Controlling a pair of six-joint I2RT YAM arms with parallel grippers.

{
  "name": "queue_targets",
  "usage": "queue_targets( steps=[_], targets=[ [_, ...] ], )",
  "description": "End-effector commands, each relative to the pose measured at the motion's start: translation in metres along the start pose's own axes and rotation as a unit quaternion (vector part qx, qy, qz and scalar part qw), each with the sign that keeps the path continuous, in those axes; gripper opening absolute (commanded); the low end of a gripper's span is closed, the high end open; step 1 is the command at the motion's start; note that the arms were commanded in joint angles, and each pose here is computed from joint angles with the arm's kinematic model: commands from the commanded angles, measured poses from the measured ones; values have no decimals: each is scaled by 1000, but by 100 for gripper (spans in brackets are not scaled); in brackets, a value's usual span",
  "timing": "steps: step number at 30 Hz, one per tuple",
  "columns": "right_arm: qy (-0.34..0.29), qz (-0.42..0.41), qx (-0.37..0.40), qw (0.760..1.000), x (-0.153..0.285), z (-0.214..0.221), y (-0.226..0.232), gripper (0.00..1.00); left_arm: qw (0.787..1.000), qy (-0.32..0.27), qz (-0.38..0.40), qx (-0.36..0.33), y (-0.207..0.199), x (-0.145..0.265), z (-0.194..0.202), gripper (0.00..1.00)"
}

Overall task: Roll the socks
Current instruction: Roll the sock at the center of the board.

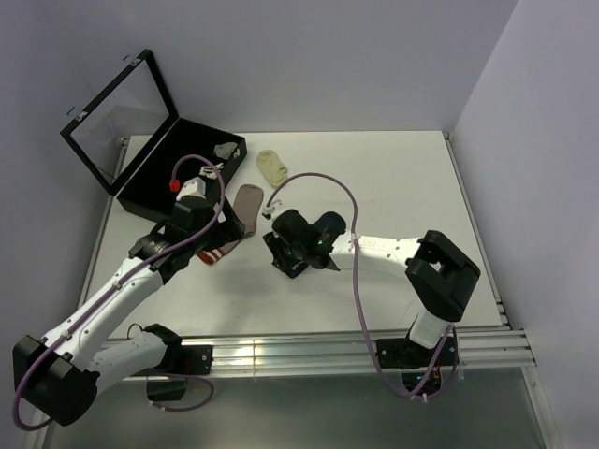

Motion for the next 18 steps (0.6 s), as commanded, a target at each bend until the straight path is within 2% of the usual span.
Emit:
queue_targets(
  steps=[1, 9, 18],
  targets=[
    [-41, 18, 61, 997, 21, -15, 9, 52, 1000, 3, -2, -4, 2, -3, 0, 95],
    [-14, 57, 143, 988, 14, 24, 10, 54, 1000, 17, -6, 6, 7, -10, 9, 95],
    [2, 86, 203, 975, 3, 43, 8, 54, 1000, 20, -10, 17, 9, -11, 14, 95]
  ],
)
Point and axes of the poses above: each gripper's point midway between its finger pads, its own x axis back along the fingers, its own y axis along the line the jaws close on, z = x × y, the point moved 4 cm from there along x, back along the fingers, and after that the axes turned 9 degrees about -x, right-handed, at the moved point
